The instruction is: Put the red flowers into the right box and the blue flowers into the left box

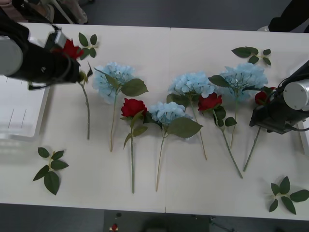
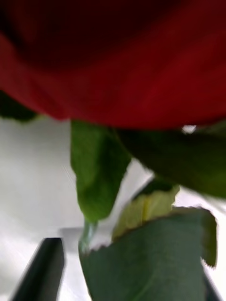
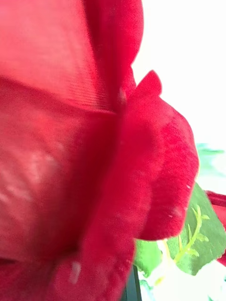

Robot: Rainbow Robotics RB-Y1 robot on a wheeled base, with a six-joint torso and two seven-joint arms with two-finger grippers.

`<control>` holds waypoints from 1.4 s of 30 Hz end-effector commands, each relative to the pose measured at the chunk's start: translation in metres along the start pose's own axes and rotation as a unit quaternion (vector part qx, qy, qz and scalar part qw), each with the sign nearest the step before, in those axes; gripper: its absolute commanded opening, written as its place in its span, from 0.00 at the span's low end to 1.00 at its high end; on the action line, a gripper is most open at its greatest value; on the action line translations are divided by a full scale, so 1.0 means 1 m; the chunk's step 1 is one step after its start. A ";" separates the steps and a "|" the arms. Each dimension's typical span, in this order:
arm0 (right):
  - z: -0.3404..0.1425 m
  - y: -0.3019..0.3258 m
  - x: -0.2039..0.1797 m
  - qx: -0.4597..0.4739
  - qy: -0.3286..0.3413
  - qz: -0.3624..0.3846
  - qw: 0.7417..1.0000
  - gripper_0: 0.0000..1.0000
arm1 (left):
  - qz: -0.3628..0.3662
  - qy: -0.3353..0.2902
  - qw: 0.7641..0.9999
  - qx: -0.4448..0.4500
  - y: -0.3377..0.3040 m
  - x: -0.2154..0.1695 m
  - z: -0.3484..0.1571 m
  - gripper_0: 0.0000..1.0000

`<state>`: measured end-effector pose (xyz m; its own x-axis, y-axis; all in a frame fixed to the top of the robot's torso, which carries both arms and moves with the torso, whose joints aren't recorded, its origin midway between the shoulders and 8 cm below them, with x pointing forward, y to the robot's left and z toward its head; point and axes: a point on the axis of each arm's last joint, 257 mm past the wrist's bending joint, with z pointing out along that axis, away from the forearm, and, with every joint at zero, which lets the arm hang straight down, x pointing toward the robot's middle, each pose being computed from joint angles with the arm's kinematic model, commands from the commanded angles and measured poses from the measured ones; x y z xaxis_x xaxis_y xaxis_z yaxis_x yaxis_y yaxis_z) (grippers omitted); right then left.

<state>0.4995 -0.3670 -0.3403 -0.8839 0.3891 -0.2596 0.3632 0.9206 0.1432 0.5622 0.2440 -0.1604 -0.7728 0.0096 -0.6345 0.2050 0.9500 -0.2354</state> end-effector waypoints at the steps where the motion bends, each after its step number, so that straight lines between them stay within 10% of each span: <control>1: -0.016 0.027 -0.023 -0.021 -0.017 -0.018 0.999 0.00 | 0.163 -0.106 0.979 0.069 -0.064 -0.077 -0.086 0.00; 8: -0.021 0.032 -0.028 -0.026 -0.020 -0.015 0.999 0.00 | 0.419 -0.231 0.864 0.154 -0.222 -0.080 -0.139 0.00; 15: -0.052 0.033 -0.057 -0.031 -0.041 -0.018 0.999 0.00 | 0.473 -0.268 0.813 0.207 -0.312 -0.050 -0.134 0.00; 28: -0.208 -0.095 -0.164 0.142 -0.128 -0.167 0.967 0.00 | 0.374 -0.313 0.832 0.265 -0.399 -0.057 -0.122 0.00; 42: -0.181 -0.244 -0.200 0.262 -0.200 -0.197 0.923 0.00 | 0.366 -0.316 0.831 0.275 -0.406 -0.057 -0.124 0.00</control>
<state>0.5404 -0.6680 -0.1351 -0.8189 -0.0506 -0.5718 0.2614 0.8539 -0.4500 0.4494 -0.1020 0.0313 0.0888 0.2332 -0.9684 0.8640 0.4658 0.1914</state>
